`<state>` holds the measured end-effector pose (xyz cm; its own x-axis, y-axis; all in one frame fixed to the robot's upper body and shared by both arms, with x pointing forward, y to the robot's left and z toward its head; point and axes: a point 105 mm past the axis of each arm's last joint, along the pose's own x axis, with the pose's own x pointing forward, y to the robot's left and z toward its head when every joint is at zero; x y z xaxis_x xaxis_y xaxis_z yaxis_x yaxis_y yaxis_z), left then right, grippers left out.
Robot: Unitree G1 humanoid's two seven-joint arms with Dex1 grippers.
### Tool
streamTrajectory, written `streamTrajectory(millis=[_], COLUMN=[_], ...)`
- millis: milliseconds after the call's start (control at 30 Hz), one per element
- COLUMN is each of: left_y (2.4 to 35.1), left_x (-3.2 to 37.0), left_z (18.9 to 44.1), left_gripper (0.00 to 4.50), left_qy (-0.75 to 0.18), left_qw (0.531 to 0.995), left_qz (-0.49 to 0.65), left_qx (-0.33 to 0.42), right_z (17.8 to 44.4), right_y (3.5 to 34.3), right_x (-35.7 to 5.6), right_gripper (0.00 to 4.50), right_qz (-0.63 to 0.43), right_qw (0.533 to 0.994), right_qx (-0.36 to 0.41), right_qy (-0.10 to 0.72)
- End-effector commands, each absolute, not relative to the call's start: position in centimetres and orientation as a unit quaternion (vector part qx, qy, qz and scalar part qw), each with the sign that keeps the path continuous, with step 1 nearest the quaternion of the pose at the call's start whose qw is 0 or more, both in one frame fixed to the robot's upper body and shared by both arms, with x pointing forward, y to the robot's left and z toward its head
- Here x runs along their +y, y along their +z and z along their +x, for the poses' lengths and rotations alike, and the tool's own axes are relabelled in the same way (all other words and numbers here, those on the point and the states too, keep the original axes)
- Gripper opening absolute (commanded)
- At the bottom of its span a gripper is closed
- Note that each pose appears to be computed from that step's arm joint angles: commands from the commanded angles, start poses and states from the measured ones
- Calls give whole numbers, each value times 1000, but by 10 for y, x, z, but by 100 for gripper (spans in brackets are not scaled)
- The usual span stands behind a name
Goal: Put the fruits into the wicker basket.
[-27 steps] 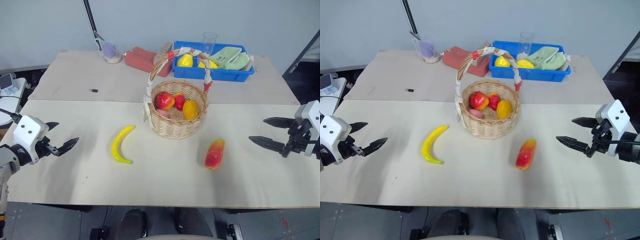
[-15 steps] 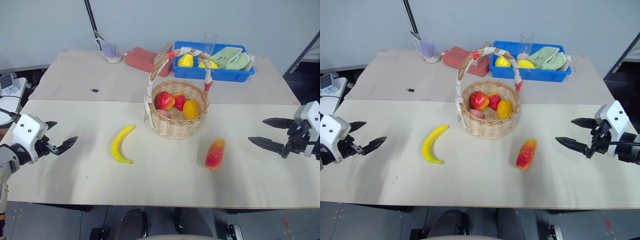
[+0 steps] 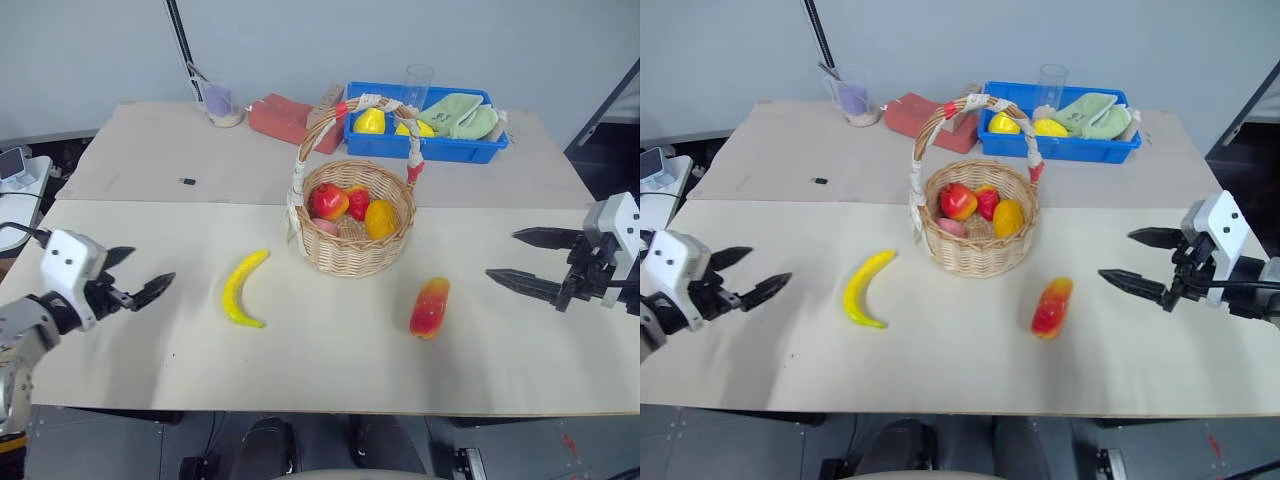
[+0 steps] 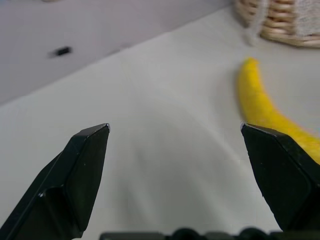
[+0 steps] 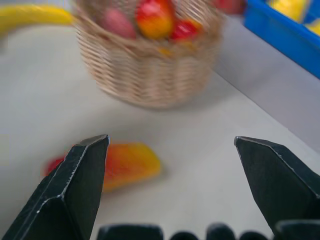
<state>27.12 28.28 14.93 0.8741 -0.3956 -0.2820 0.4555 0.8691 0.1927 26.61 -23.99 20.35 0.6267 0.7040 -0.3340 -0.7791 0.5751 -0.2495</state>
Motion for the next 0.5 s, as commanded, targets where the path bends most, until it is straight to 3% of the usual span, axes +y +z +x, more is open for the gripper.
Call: streamTrajectory(millis=[33, 200, 500], left_y=[152, 127, 102], left_x=[261, 227, 207], left_z=[270, 271, 284], left_gripper=[450, 450, 450], left_qy=[-230, -221, -193], left_qw=[960, 961, 961], left_qz=[110, 76, 62], left_qx=[112, 145, 188], right_z=[249, 234, 238], right_y=[225, 240, 243], right_x=[-201, -156, -144], right_gripper=[445, 445, 445], right_qz=[-198, -192, -198], right_qw=[841, 791, 768], right_qx=[71, 39, 31], right_qy=[499, 579, 609])
